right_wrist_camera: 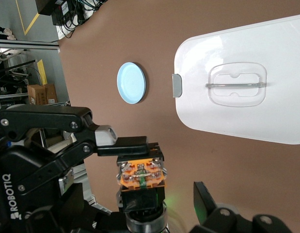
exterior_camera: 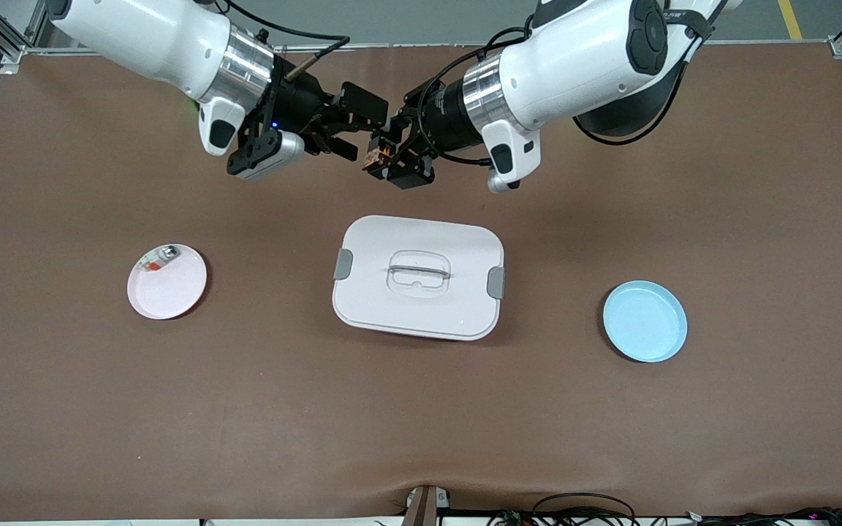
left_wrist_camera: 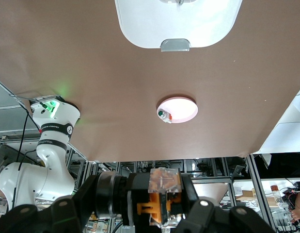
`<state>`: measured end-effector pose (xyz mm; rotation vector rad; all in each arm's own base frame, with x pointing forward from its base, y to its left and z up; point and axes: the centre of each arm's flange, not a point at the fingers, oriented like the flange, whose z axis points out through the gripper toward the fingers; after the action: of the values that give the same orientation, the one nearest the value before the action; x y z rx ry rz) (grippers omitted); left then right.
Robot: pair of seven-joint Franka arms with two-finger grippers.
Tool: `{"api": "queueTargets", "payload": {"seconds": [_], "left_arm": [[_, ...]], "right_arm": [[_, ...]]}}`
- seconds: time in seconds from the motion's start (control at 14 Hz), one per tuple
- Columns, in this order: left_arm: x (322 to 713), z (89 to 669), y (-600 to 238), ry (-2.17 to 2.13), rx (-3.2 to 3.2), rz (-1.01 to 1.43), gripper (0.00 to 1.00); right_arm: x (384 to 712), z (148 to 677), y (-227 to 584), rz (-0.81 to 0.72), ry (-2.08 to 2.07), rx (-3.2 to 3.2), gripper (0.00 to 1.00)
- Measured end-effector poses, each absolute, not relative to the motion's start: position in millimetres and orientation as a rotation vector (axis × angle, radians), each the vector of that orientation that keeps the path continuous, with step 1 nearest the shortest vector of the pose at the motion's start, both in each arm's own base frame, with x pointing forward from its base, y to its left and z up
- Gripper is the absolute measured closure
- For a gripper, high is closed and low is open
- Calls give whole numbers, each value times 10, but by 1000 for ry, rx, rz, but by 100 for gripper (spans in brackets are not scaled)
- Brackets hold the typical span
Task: Transfer orange switch to right arm and place
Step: 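Close the right gripper on the switch held by the left gripper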
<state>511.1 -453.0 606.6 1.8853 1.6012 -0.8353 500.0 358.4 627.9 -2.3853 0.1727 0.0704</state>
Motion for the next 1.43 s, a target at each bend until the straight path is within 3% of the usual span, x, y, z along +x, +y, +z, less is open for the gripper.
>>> {"api": "queueTargets", "payload": {"seconds": [1.15,1.43], "left_arm": [[5104,6071,-4536,1599,1886,-836,27],[5104,6075,-4536,1599,1886,-836,27]], "right_arm": [[4952,6256,3694,0,89,-2429,4],[4977,6218,3691,-9,59,-2434,46]]}}
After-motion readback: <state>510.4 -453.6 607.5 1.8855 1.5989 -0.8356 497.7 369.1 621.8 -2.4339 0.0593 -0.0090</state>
